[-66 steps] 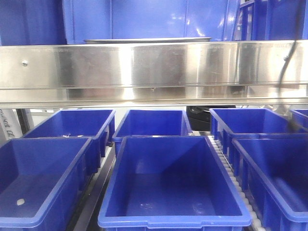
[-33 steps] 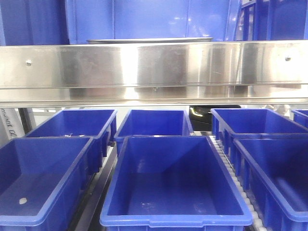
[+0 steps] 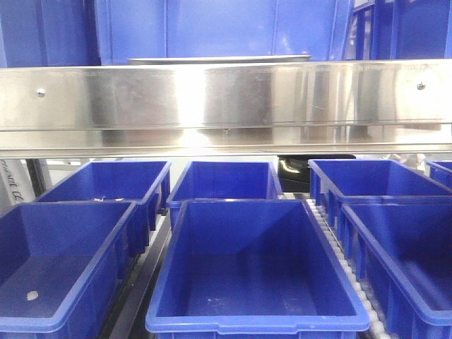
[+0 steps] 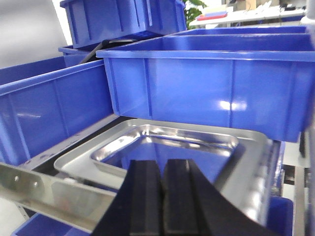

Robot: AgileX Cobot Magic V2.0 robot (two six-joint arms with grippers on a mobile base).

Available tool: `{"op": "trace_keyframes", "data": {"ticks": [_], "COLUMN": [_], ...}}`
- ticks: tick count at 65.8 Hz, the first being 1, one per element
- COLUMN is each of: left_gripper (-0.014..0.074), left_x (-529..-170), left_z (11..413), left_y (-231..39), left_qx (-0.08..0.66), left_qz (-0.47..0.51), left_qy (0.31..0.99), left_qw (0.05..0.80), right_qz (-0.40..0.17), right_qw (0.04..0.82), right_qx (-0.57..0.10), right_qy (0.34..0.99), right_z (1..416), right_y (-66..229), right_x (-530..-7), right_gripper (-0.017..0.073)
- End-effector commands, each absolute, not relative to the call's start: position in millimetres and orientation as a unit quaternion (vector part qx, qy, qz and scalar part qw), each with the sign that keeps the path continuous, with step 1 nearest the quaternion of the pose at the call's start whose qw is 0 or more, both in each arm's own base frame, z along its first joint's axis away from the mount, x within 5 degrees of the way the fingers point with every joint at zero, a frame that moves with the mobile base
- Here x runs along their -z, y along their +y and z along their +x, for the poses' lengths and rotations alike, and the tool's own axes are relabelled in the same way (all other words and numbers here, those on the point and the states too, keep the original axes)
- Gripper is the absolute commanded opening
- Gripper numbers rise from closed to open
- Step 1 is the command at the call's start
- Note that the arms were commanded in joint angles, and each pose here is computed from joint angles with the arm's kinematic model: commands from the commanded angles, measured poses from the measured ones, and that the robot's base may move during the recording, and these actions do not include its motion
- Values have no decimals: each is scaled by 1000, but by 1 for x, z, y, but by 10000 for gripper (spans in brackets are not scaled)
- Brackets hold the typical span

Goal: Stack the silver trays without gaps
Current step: 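Open both grippers and withdraw them from the stacked trays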

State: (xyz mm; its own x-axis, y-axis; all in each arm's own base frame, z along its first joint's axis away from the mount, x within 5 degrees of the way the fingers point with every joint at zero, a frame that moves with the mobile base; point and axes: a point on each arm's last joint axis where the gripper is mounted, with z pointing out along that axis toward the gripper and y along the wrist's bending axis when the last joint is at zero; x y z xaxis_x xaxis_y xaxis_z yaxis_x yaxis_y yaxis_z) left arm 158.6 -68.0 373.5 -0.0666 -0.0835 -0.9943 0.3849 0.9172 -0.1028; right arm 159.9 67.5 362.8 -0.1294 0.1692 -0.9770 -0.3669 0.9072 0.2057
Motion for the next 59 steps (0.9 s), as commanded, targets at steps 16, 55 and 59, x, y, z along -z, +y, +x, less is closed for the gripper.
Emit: {"op": "trace_keyframes", "data": {"ticks": [16, 55, 59], "left_gripper": [-16, -16, -16], "left_x": [-361, -370, -370], "left_z": [94, 71, 71], "left_y": [-40, -30, -30], "left_qx": [184, 193, 193], "left_qz": [101, 94, 94], "left_qy": [655, 616, 616], "left_qw": [726, 758, 758], "right_qz": [-66, -63, -63], "right_qw": [699, 712, 712], "right_qx": [-203, -205, -205], "right_qy": [682, 669, 669], "right_z": [105, 94, 94], "right_y": [42, 37, 37], "right_x": [-363, -367, -367], "right_gripper": [-79, -79, -79]}}
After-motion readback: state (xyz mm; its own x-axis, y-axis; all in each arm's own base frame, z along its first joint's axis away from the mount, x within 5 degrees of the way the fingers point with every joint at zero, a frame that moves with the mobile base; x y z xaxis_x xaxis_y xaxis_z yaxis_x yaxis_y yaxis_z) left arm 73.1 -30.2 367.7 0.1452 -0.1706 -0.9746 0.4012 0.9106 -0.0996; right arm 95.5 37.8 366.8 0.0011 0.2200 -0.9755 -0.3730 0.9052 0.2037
